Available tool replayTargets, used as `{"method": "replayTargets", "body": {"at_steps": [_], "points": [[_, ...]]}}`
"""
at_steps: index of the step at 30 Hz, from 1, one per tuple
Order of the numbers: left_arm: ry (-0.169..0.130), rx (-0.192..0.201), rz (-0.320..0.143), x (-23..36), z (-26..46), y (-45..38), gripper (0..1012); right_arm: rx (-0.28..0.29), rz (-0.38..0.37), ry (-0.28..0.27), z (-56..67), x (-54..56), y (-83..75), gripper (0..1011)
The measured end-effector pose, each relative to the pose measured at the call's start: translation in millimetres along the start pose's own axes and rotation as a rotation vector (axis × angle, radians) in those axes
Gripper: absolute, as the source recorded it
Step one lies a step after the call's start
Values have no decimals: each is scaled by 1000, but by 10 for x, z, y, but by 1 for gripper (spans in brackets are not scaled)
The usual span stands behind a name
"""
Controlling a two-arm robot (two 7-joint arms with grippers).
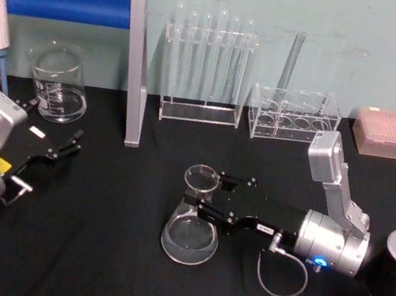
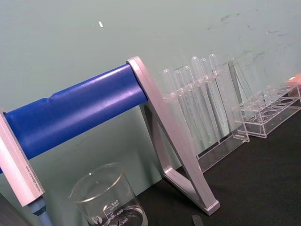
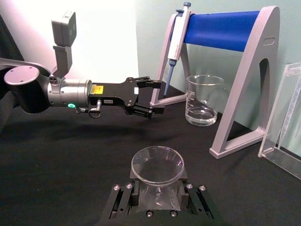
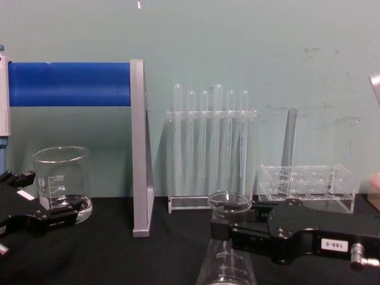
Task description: Grasp the erlenmeyer flask with one hand, shake it three times, then place it back.
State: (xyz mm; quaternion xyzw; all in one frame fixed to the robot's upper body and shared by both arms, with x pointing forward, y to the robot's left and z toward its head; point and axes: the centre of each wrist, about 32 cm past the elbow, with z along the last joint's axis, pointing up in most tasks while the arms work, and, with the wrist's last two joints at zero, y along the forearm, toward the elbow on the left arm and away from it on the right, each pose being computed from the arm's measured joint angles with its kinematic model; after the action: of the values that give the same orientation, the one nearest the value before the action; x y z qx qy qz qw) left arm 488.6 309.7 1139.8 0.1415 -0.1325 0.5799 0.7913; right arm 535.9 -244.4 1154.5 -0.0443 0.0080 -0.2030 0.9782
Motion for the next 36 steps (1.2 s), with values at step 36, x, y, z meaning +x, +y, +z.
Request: {"method": "replayTargets", "body": {"at_steps": [36], "points": [[0, 0, 0, 0, 0, 0, 1001, 169, -580, -18, 631, -549, -213, 450]]}}
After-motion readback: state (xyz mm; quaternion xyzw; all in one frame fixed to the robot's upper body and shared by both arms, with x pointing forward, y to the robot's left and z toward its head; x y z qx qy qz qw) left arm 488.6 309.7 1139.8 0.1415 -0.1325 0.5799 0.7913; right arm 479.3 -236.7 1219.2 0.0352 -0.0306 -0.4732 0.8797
